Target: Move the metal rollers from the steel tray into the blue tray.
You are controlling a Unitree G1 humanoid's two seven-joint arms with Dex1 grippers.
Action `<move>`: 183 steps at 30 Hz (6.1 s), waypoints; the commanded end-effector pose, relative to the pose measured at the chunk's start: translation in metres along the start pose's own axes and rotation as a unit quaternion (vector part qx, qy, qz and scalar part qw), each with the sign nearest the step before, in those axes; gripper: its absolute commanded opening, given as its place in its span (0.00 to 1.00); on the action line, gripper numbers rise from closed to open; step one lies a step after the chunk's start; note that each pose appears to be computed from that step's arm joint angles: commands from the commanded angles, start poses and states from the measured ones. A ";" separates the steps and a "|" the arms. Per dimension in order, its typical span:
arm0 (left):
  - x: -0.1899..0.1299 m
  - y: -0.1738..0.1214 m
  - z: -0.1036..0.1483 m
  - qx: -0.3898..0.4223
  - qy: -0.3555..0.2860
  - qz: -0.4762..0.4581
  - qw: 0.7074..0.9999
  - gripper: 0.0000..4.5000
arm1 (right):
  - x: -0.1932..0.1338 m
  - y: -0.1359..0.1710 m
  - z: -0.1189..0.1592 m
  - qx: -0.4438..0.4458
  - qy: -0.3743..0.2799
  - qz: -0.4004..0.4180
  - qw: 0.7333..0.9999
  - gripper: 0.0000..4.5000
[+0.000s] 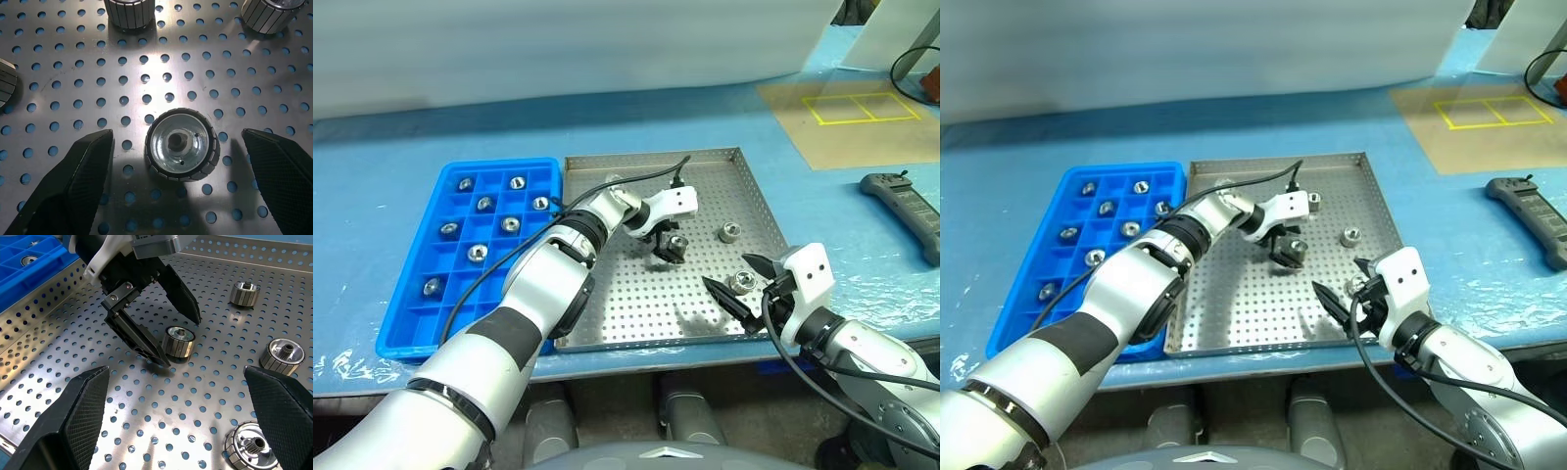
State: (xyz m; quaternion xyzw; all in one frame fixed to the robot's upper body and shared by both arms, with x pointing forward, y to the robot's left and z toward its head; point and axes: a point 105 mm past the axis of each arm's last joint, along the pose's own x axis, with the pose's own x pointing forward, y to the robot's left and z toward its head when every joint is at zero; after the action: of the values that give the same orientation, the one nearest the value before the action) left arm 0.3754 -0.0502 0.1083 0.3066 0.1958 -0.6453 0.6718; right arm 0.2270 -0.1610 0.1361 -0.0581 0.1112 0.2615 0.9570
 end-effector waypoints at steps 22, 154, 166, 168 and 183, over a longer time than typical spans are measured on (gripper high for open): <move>-0.002 0.002 0.007 0.013 -0.008 0.003 1.000 0.39 | 0.001 0.003 0.010 -0.013 -0.021 0.006 1.000 1.00; -0.233 -0.135 -0.142 -0.295 0.025 0.399 0.868 0.39 | 0.125 0.078 0.063 -0.131 -0.061 0.501 0.853 1.00; -0.222 -0.130 -0.147 -0.296 0.016 0.396 0.869 0.39 | 0.122 0.077 0.064 -0.130 -0.059 0.497 0.856 1.00; -0.219 -0.130 -0.148 -0.298 0.015 0.389 0.871 0.39 | 0.122 0.077 0.064 -0.130 -0.059 0.496 0.857 1.00; -0.212 -0.129 -0.160 -0.307 0.029 0.376 0.874 0.39 | 0.122 0.076 0.063 -0.126 -0.061 0.486 0.863 1.00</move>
State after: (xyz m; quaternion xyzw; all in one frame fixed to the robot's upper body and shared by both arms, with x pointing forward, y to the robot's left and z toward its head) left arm 0.2529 0.2133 0.1180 0.1528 0.2523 -0.2445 0.9237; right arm 0.3057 -0.0271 0.1492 -0.0981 0.0633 0.7038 0.7007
